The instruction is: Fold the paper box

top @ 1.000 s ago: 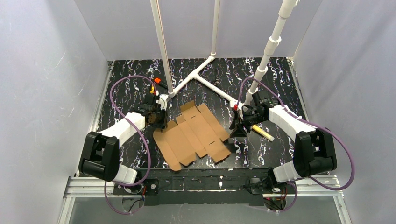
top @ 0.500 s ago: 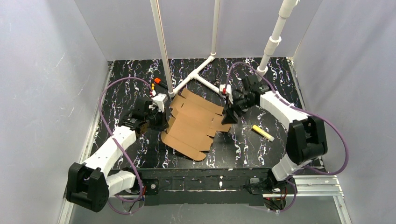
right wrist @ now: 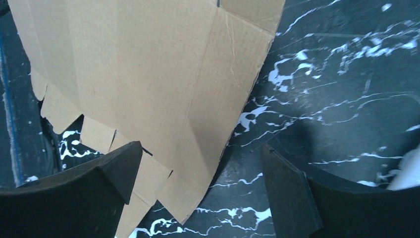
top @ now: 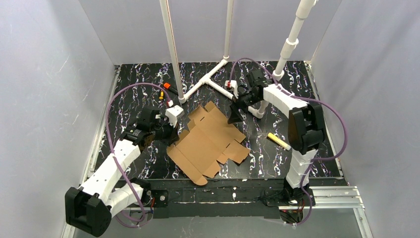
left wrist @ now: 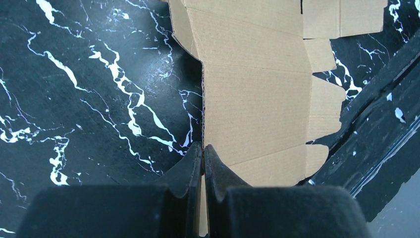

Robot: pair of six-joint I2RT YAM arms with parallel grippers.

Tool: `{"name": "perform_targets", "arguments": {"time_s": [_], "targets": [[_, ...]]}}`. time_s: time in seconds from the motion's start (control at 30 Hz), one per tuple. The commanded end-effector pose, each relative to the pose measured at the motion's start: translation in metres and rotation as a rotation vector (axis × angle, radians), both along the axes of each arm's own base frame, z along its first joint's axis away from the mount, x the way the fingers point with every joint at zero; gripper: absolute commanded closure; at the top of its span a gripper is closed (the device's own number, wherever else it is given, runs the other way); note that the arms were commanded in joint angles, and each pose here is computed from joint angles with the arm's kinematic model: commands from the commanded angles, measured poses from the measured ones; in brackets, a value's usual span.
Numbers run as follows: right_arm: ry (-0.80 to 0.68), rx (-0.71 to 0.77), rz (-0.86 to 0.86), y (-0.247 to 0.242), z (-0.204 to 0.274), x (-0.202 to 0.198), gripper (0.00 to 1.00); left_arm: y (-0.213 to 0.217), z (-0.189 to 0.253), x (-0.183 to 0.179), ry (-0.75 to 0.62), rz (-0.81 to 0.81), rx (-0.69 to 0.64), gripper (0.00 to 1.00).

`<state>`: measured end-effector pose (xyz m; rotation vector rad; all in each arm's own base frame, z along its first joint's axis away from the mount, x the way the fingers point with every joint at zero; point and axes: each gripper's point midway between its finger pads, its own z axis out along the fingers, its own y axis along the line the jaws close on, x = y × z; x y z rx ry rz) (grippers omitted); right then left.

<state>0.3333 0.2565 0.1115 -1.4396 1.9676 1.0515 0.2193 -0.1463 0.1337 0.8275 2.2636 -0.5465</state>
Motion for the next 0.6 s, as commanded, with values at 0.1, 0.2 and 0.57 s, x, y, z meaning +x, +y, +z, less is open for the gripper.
{"name": "perform_targets", "arguments": {"time_s": [0.1, 0.2, 0.57], "targets": [[0.086, 0.048, -0.024, 0.013, -0.007, -0.011, 0.02, -0.003, 0.01, -0.012, -0.095, -0.116, -0.003, 1.0], [0.137, 0.061, -0.011, 0.025, -0.021, -0.022, 0.21, -0.003, 0.013, -0.012, -0.115, -0.115, -0.006, 1.0], [0.082, 0.096, -0.019, 0.027, 0.0, -0.023, 0.99, 0.0, 0.019, -0.007, -0.146, -0.088, -0.001, 1.0]]}}
